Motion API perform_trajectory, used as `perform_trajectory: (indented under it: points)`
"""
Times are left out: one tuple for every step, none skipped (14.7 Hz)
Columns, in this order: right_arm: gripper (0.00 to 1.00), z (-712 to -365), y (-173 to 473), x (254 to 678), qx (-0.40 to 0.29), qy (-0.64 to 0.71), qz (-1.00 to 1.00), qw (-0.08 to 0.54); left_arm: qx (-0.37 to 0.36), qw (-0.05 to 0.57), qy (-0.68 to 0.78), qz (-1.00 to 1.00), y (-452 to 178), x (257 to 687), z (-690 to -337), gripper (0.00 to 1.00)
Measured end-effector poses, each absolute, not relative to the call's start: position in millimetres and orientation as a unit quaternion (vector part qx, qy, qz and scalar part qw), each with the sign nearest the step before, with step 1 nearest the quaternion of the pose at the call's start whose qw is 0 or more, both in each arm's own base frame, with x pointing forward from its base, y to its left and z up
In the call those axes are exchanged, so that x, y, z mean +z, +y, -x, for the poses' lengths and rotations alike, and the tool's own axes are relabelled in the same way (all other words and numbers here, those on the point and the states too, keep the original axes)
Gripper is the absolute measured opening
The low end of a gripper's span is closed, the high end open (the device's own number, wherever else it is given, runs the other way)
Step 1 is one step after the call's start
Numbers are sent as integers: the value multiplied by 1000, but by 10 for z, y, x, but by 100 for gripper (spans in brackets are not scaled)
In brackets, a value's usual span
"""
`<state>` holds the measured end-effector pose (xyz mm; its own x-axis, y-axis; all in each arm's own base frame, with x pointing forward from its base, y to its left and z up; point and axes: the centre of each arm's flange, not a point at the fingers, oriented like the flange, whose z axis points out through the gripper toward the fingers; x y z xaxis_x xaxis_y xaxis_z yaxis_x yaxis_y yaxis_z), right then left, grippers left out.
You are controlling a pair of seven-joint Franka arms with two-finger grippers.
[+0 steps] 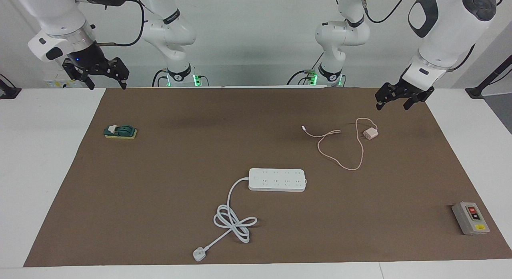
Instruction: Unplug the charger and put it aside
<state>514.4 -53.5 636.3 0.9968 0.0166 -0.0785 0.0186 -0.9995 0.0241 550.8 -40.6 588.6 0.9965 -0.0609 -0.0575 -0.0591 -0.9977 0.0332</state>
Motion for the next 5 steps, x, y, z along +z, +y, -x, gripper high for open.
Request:
perform_trajectory:
  points:
    - [100, -5144, -535, 6363, -39, 9, -999, 12, -29, 16, -31, -999, -418, 5886, -5507, 100]
    - [100, -5144, -535, 6363, -39, 9, -999, 12, -29, 16, -32, -999, -423, 5886, -5507, 100]
    - [100, -5144, -535, 6363, -39, 9, -999, 12, -29, 16, -32, -999, -426, 5886, -5506, 100]
    - [100, -5144, -535, 6363, -39, 9, -999, 12, -29, 16, -32, -999, -427, 5887, -5507, 100]
    - [100, -5144, -535, 6363, -39, 9, -999, 12, -29, 16, -32, -999, -427, 5887, -5507, 100]
